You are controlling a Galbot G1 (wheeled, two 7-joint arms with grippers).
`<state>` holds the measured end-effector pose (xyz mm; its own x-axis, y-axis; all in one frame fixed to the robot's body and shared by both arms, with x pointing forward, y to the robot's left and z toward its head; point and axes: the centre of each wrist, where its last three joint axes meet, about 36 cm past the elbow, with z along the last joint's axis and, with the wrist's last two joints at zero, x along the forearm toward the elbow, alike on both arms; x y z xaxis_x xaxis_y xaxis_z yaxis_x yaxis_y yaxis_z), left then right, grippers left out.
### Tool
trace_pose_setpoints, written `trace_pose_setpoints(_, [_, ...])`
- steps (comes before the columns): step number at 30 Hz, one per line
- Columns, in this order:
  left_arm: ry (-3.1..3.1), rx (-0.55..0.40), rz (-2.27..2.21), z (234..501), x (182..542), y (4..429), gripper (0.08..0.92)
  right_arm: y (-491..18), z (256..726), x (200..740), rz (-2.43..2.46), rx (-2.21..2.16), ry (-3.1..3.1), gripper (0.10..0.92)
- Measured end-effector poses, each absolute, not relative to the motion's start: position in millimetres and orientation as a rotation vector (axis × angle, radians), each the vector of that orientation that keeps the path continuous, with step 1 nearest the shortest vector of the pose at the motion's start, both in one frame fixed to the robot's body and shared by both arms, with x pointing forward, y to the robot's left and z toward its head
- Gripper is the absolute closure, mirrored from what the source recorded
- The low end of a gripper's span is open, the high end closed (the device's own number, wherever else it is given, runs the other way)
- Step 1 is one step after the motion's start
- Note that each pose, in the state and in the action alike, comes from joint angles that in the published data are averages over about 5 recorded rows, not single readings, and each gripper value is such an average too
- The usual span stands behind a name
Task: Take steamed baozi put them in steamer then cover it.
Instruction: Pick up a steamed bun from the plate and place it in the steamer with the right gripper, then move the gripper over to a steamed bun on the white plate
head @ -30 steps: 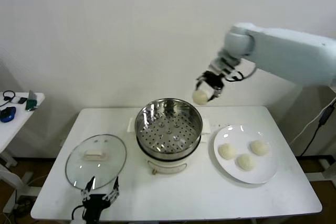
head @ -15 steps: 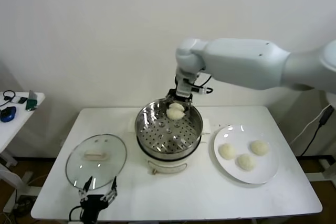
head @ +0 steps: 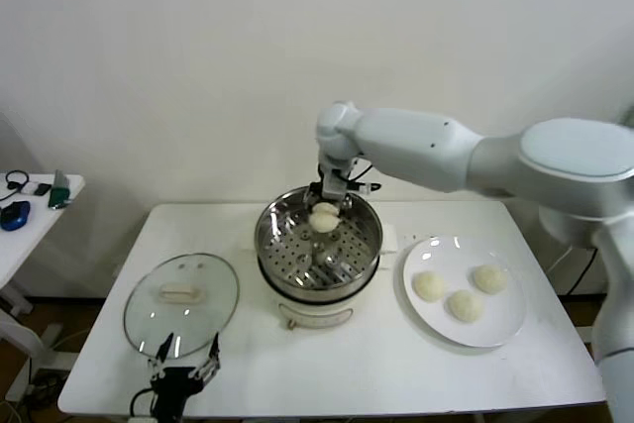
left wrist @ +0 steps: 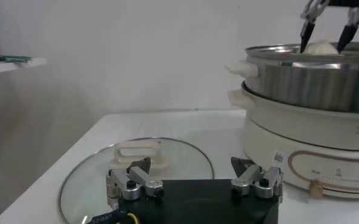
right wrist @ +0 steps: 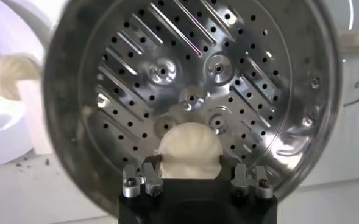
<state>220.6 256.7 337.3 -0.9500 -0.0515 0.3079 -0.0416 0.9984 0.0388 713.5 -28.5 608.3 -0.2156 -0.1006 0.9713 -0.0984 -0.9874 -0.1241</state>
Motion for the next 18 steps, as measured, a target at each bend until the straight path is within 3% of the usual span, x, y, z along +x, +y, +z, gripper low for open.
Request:
trace_pose_setpoints(4, [-2.828, 0.069, -0.043, 337, 221, 257, 0.177, -26, 601, 719, -2.434, -1.967, 0.257, 0.339])
trace_pose_setpoints(10, [-2.827, 0.072, -0.043, 337, 221, 257, 0.177, -29, 604, 723, -2.419, -1.980, 0.304, 0.217])
trace_pose_setpoints(18, [-2.820, 0.068, -0.045, 336, 221, 255, 0.177, -63, 664, 723, -2.414, -2.051, 0.480, 0.200])
